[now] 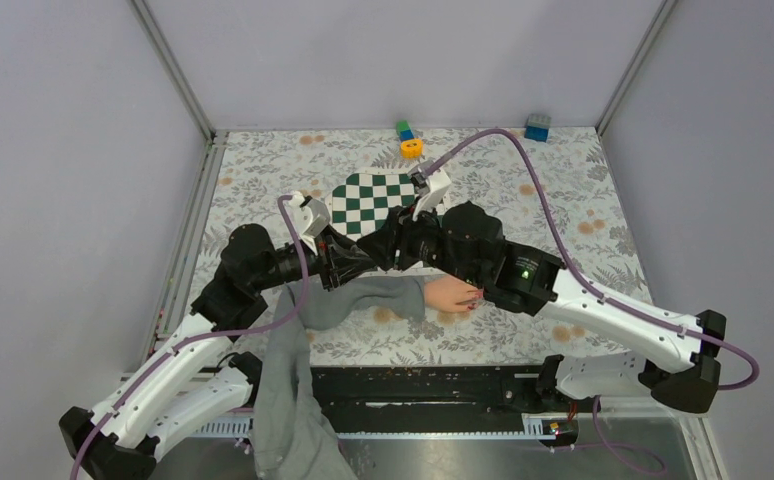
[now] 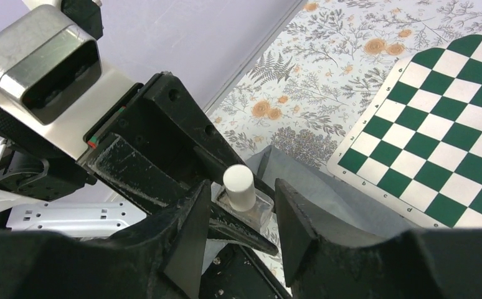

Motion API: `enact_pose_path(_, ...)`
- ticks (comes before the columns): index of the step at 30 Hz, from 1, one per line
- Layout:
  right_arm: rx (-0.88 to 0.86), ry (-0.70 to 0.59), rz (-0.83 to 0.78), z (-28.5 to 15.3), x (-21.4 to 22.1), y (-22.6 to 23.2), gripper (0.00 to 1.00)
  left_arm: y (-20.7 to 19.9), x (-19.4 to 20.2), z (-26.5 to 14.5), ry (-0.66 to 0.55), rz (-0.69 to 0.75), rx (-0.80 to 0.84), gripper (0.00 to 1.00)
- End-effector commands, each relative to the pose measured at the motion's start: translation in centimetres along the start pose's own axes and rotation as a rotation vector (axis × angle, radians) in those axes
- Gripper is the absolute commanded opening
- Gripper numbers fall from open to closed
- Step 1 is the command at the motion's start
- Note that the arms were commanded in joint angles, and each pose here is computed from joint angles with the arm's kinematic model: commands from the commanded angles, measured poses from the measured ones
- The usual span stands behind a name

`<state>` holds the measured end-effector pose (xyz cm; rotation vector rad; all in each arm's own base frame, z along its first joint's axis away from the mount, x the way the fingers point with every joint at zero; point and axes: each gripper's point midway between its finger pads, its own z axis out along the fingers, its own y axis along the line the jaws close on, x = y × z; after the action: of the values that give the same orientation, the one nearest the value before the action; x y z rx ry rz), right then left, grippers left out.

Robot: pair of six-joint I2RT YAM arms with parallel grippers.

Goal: Paint the nails
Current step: Unscrew the nail polish bottle.

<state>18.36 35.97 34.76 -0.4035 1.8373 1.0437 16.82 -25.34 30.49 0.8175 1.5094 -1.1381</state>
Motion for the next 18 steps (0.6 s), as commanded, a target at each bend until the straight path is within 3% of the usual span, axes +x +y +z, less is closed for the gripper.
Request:
enact_pose_path(1,-0.011,-0.023,0.01,0.4,-2.0,1.4,0.49,-0.7,-3.2,0.0,-0.074,0.068,0.008,0.0)
enact_pose_path(8,-0.003,-0.006,0.004,1.0,-1.6,1.3,0.4,-0.7,-3.2,0.0,-0.07,0.07,0.007,0.0)
enact_pose_path(14,0.008,0.023,-0.011,1.1,-1.2,1.1,0.27,-0.6,-2.8,0.2,-0.056,0.064,0.007,0.0)
enact_pose_path(16,0.01,0.025,-0.012,1.0,-1.0,1.0,0.17,-0.8,-2.9,0.1,-0.058,0.069,0.01,0.0)
enact_pose_path(18,0.004,0.03,-0.017,0.9,-0.8,1.0,0.02,-1.2,-2.9,0.1,-0.058,0.076,0.033,0.0)
